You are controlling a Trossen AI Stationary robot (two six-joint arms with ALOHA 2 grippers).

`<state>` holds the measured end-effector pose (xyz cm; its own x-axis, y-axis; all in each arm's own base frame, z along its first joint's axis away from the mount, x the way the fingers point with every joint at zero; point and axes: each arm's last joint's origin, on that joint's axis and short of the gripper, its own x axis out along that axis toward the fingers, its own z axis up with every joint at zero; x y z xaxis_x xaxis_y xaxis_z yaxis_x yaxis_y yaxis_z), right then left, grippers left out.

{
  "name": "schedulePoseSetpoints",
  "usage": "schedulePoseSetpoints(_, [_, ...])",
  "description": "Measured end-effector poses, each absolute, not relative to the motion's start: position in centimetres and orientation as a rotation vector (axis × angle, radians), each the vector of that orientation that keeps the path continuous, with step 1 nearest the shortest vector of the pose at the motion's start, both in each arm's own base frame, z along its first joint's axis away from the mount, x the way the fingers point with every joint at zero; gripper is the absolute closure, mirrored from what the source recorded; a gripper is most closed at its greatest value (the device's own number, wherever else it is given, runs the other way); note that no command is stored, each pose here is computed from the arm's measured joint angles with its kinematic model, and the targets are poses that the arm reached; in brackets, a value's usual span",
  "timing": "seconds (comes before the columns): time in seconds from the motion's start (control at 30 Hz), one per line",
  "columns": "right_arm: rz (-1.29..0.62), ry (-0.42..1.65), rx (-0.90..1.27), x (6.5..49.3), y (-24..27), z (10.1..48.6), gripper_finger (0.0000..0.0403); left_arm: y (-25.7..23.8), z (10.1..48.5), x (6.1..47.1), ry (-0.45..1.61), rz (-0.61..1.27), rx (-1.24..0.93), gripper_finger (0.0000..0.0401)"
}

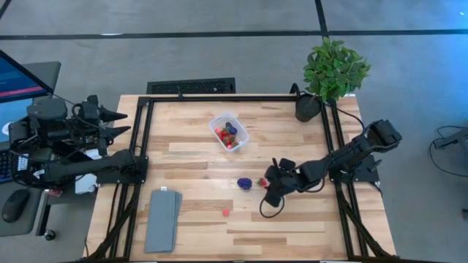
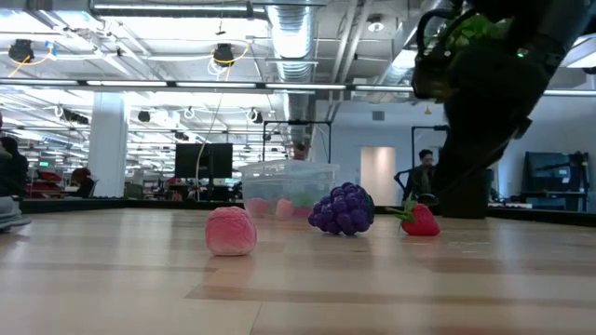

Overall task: Pick and placing Produce into tupperware
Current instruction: Put the strawberry into the transparent container

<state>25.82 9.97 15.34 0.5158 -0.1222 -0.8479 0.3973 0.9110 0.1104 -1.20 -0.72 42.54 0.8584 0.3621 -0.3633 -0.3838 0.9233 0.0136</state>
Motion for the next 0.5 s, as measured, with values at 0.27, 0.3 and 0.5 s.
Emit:
schedulePoseSetpoints(0.27, [-0.369, 0.972, 0.325, 25.6, 9.1, 14.6, 0.0173, -0.7, 42.5, -1.2, 0.369, 0.393, -0.06, 0.0211])
schedulePoseSetpoints(0.3, [-0.37, 0.972, 0.323, 25.6, 9.0, 14.6, 0.0173, -0.7, 42.5, -1.2, 0.369, 0.392, -0.06, 0.0211])
schedulePoseSetpoints(0.5, [-0.315, 0.997, 0.302, 25.9, 8.6, 14.6, 0.0173, -0.7, 42.6, -1.2, 0.367, 0.399, -0.07, 0.0211])
